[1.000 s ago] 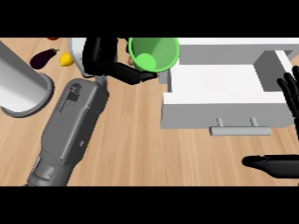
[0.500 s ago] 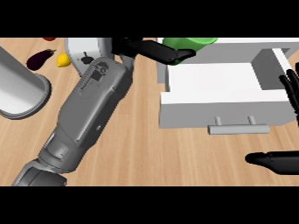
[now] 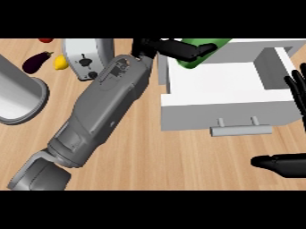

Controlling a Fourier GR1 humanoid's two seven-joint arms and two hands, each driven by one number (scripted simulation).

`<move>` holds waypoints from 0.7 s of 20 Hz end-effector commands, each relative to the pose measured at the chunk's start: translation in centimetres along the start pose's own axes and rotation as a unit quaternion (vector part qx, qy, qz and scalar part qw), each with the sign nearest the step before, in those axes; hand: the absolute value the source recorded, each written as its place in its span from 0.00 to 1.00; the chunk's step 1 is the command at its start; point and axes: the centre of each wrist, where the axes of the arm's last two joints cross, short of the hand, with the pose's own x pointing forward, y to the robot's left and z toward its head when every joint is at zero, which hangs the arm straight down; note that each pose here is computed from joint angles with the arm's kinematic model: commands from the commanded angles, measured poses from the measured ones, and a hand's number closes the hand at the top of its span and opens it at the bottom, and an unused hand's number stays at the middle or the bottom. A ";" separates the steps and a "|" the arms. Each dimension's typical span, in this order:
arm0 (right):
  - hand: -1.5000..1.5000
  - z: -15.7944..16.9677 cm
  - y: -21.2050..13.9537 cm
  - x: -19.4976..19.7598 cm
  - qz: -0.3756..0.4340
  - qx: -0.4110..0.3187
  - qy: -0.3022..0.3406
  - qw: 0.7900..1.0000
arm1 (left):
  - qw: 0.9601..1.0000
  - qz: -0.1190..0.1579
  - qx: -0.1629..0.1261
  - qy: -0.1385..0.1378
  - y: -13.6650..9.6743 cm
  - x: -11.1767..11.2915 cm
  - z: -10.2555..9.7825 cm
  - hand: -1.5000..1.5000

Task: Pick up the cup, place it into the drawer and close the drawer

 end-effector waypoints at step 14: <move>0.00 -1.9 0.2 -0.3 -0.011 0.025 -0.012 1.000 | 0.989 -0.116 -0.040 0.080 -2.1 -3.6 2.1 0.00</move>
